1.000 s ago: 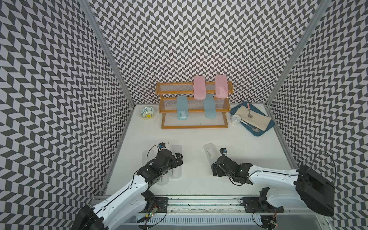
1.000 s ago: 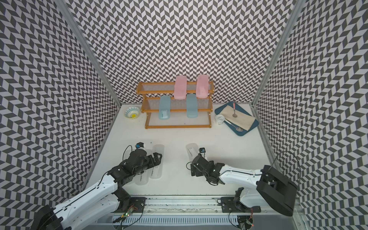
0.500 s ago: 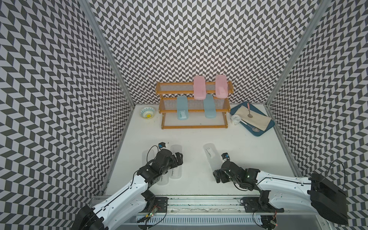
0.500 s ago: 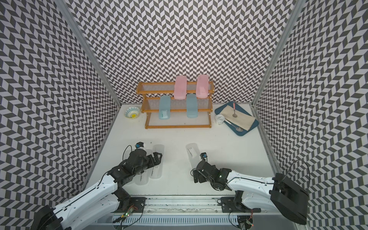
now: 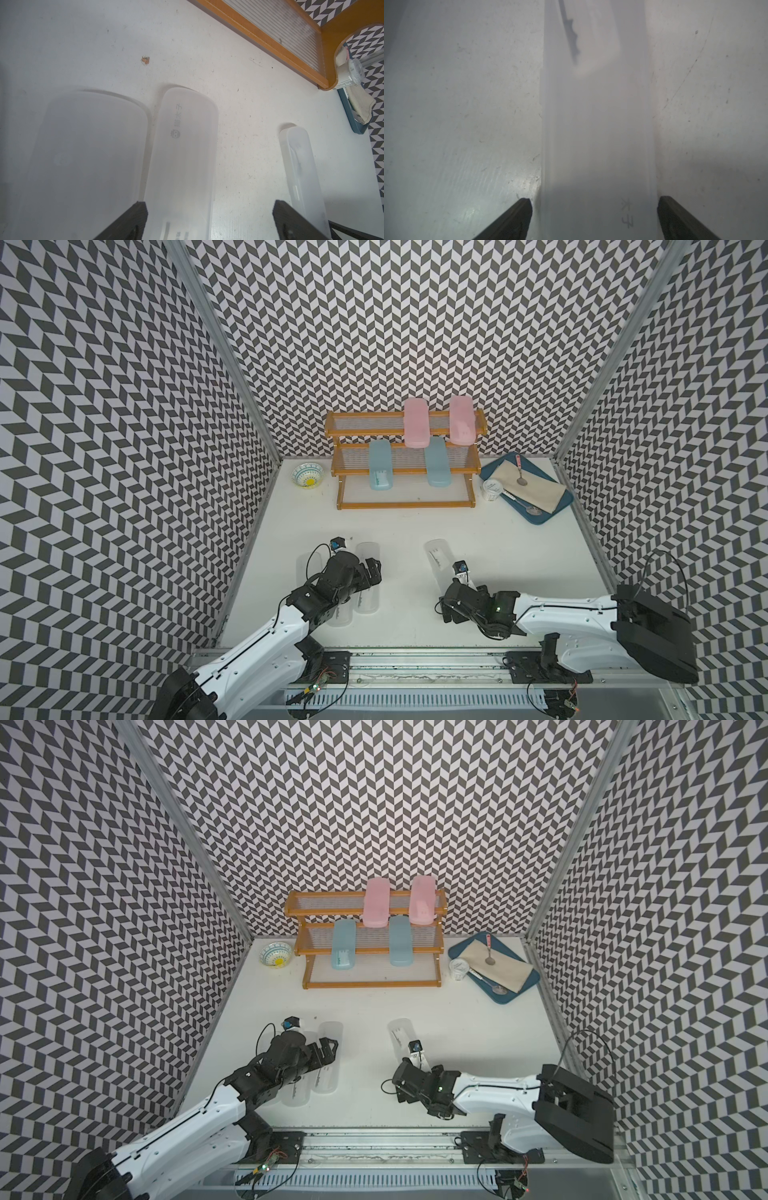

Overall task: Place the pencil cases on the shelf according to color
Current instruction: Pick up the pencil case from the center of the board.

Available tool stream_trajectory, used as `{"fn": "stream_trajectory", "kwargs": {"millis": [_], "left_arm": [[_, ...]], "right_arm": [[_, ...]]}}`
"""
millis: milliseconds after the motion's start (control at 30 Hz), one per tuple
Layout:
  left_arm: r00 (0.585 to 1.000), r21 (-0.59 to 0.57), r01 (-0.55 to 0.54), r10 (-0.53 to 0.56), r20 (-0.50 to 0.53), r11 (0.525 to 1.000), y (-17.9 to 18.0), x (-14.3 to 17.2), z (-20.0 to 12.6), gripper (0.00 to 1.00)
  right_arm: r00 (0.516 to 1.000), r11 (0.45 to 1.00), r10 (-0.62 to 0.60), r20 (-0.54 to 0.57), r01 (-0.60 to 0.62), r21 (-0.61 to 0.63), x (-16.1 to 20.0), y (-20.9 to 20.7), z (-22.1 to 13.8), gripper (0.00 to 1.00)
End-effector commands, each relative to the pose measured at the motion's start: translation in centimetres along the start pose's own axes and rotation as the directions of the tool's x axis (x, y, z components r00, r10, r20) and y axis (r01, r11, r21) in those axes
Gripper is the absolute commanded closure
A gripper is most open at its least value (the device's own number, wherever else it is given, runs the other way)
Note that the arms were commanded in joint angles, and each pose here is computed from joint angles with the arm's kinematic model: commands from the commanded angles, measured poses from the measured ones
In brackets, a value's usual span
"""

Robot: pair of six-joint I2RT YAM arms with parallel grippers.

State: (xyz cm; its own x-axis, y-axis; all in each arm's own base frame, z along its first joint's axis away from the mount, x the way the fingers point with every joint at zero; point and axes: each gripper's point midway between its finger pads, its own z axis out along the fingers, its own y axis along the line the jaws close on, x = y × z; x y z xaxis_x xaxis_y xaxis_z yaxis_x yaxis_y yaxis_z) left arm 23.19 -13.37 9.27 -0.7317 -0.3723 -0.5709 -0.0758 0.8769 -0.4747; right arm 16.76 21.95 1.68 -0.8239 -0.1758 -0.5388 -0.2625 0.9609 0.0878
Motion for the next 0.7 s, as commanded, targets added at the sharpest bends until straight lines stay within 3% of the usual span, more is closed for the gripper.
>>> {"fn": "stream_trajectory", "kwargs": {"millis": [0, 100, 267, 467, 667], "left_arm": [[0.999, -0.012, -0.011, 0.012, 0.032, 1.000, 0.1, -0.7, 0.0, 0.00], [0.999, -0.007, -0.017, 0.017, 0.035, 1.000, -0.1, -1.0, -0.1, 0.00], [0.998, 0.025, -0.038, 0.037, 0.054, 0.999, -2.2, -2.9, -1.4, 0.00], [0.979, 0.112, -0.141, 0.122, 0.164, 0.984, -7.6, -9.1, -4.8, 0.00], [0.964, 0.080, -0.208, 0.191, 0.188, 0.975, -7.9, -13.7, -4.4, 0.00]], "right_arm": [[0.991, 0.999, 0.020, -0.131, -0.014, 0.046, 3.9, -1.0, 0.9, 0.05], [0.991, 0.997, 0.034, -0.131, -0.025, 0.066, 4.3, -1.2, 1.1, 0.13], [0.994, 0.995, 0.057, -0.092, -0.049, 0.087, 3.5, -1.4, 0.5, 0.38], [0.993, 0.993, 0.112, 0.039, -0.114, 0.033, -0.3, -0.5, -2.0, 0.38], [0.964, 0.988, 0.153, 0.220, -0.143, -0.061, -6.2, 1.0, -4.6, 0.37]]}}
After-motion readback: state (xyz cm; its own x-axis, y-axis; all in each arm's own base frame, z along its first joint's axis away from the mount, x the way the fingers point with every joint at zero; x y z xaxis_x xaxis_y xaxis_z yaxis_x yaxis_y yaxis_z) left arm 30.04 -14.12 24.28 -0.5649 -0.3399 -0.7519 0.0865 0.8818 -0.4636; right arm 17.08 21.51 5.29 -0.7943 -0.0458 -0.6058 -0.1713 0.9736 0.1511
